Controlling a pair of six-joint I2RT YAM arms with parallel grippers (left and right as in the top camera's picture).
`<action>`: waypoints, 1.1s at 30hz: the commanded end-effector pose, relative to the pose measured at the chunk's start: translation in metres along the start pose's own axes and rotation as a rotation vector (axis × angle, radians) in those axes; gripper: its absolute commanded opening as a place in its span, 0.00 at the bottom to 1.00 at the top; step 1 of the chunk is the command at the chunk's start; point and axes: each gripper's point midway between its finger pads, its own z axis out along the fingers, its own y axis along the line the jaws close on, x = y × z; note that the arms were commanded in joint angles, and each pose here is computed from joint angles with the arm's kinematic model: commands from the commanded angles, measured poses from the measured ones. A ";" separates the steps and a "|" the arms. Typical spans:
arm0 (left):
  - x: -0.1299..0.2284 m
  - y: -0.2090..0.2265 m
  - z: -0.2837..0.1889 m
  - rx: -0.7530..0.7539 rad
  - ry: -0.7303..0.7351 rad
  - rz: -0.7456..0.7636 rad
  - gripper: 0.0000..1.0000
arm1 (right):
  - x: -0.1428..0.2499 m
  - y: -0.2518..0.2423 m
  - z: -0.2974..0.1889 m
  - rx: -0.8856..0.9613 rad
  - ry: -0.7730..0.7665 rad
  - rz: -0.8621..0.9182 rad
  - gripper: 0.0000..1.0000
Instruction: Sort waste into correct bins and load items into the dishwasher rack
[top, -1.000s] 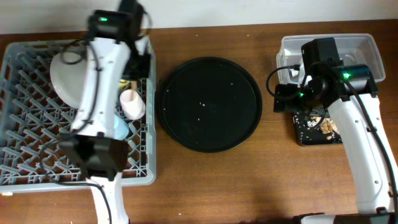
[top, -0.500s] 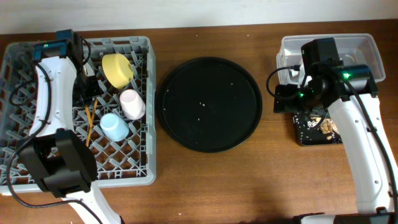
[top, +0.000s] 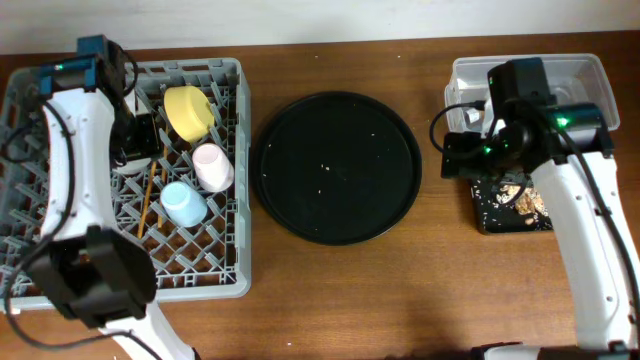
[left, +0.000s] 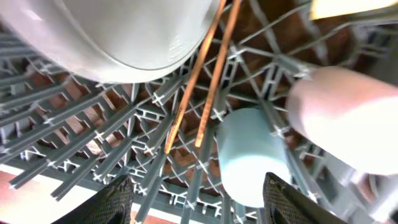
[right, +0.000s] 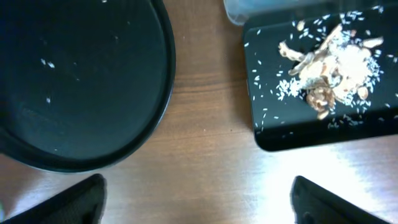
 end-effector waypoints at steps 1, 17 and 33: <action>0.004 -0.014 -0.070 0.046 -0.194 0.038 0.99 | -0.002 -0.007 -0.053 0.001 -0.153 0.008 0.99; 0.010 -0.035 -0.085 0.134 -0.222 0.068 0.99 | 0.045 -0.031 -0.107 0.046 -0.238 0.019 0.98; 0.010 -0.035 -0.085 0.134 -0.222 0.068 0.99 | 0.068 -0.030 -0.033 -0.187 -1.085 0.022 0.98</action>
